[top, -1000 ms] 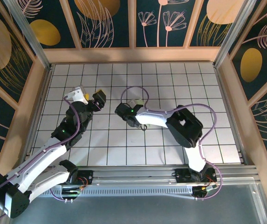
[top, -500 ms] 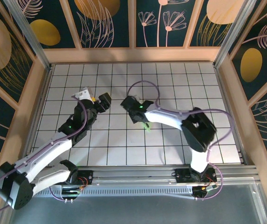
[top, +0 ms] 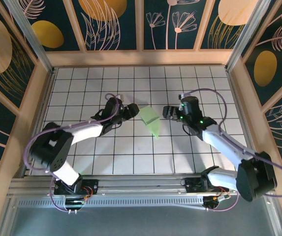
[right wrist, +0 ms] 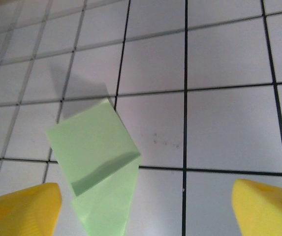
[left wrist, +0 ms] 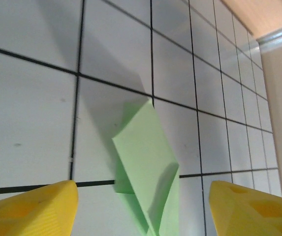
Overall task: Fold a paper plane with a square sheet of paper (fold left side to right side)
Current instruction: Turn over the paper at the center of the table, then pick up the paper from the center of the table.
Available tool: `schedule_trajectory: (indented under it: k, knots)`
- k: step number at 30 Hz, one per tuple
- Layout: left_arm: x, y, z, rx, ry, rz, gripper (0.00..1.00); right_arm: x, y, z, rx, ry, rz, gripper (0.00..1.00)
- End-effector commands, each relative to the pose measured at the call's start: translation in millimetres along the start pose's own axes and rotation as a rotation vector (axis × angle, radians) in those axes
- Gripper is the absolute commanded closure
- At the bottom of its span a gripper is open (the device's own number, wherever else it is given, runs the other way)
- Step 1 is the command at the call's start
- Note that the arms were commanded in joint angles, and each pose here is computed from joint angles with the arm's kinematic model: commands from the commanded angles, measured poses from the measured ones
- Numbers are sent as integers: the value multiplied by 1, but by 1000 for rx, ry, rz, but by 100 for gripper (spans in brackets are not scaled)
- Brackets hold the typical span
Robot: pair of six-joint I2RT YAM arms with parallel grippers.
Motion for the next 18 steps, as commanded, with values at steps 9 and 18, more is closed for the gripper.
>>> schedule_trajectory:
  k: [9, 18]
  knots:
    - [60, 15, 5, -78, 70, 170, 36, -35, -8, -25, 216, -313, -247, 1]
    - [86, 13, 7, -66, 88, 194, 66, -36, -2, -33, 236, -392, -206, 8]
Point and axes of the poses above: each hand's point on the last joint's axis, 136 mm out from that joint toward the fingers, its own x axis out along the fingers, its own z axis along the line the jaws close on, y = z × x, the point moved 7 cm from there along -x, back along the fingers, and after that the axes turned 9 degrees about -x, right-handed, at the moved point
